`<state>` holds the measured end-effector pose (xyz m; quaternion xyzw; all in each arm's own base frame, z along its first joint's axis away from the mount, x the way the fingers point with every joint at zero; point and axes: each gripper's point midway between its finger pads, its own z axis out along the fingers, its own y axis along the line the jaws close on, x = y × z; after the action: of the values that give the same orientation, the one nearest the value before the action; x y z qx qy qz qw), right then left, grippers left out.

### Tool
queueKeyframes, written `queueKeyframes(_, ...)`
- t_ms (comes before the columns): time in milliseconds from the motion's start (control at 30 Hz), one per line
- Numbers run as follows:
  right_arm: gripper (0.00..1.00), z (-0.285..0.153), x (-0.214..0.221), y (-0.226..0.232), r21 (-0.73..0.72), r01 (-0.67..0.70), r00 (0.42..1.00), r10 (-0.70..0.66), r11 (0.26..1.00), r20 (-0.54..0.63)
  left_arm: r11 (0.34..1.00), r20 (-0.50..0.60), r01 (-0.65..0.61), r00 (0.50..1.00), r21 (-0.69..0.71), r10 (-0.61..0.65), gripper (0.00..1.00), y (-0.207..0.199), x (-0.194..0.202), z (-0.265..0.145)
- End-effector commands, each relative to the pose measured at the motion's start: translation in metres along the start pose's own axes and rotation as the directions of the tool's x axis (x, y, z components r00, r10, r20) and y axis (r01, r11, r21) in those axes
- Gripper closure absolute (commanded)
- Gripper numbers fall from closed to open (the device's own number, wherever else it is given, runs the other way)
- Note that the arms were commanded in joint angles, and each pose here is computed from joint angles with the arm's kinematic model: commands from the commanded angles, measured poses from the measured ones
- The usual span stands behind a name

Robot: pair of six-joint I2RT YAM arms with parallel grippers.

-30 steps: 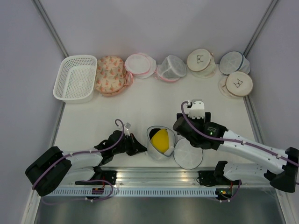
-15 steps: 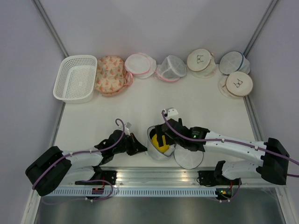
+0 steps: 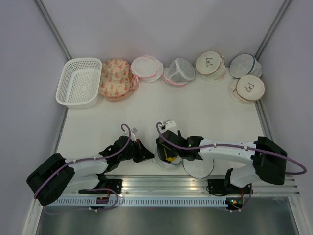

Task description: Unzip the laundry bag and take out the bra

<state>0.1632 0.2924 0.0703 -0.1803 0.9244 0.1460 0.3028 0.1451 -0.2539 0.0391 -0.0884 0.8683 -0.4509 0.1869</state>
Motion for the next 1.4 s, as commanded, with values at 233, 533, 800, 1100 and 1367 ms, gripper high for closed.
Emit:
queueKeyframes(233,0.84,-0.009,-0.001,-0.016,0.115,0.015,1.000,-0.016,0.993,0.005,0.999,0.030,-0.041,0.999,0.031,0.040,0.98,-0.011,-0.008,0.001)
queueKeyframes(533,0.92,-0.071,-0.032,-0.020,0.024,-0.028,0.991,0.025,0.999,0.132,0.999,0.026,-0.039,0.999,0.016,0.038,0.98,-0.006,-0.006,0.001)
queueKeyframes(800,0.99,-0.139,-0.082,0.004,-0.262,-0.042,0.923,0.138,0.964,0.360,0.999,0.024,-0.034,0.999,0.016,0.033,0.98,-0.005,-0.005,0.001)
queueKeyframes(1100,1.00,-0.147,-0.105,0.024,-0.424,-0.032,0.828,0.262,0.905,0.496,0.999,0.024,-0.036,0.999,0.030,0.035,0.98,-0.010,-0.006,0.000)
queueKeyframes(1367,1.00,-0.207,-0.174,0.044,-0.454,0.078,0.704,0.274,0.887,0.655,0.999,0.036,-0.044,0.998,0.019,0.043,0.98,-0.009,-0.007,-0.006)
